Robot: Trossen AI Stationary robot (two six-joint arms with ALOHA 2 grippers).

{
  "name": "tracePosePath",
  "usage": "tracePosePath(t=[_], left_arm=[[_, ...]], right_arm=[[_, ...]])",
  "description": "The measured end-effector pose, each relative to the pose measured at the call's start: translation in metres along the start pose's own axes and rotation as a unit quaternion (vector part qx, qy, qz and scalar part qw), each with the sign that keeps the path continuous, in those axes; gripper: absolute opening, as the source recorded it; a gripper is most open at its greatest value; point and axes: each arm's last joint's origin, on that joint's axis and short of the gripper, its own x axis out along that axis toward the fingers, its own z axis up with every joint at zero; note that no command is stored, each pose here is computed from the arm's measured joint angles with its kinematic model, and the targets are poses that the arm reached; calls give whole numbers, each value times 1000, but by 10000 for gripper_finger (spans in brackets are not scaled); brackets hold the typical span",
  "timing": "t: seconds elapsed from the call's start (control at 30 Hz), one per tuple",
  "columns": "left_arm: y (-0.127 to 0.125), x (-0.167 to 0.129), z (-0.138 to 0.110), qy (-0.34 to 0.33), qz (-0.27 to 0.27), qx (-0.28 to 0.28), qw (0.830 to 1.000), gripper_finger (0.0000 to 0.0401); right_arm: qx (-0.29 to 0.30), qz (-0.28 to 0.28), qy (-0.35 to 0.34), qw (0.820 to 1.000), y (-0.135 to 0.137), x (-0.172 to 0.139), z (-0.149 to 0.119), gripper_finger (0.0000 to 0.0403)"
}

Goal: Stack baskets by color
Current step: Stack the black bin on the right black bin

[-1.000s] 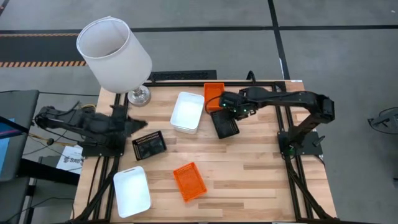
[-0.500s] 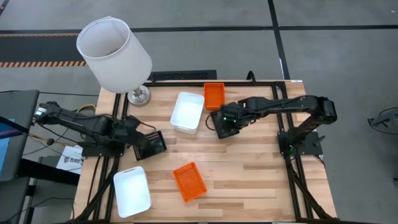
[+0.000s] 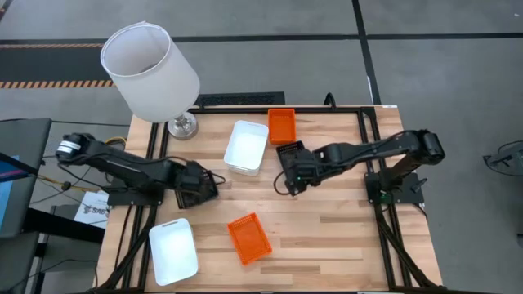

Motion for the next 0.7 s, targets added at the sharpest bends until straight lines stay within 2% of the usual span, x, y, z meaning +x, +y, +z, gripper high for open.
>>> tracePosePath(t=[0.13, 0.27, 0.4, 0.53, 0.7], left_arm=[[-12, 16, 8, 30, -41, -23, 998, 171], [-30, 27, 19, 30, -119, -61, 991, 171], [-52, 34, 32, 6, -208, -102, 973, 171], [-71, 39, 45, -21, -267, -142, 953, 171], [-106, 39, 73, -56, -340, -148, 927, 171]], right_arm=[[-25, 3, 5, 1000, 5, -1, -12, 260], [-48, 3, 12, 999, 9, -3, -25, 260], [-79, 1, 17, 997, 11, -5, -36, 260], [-92, -5, 11, 996, 12, -5, -42, 260], [-107, -6, 9, 994, 13, -6, -44, 260]])
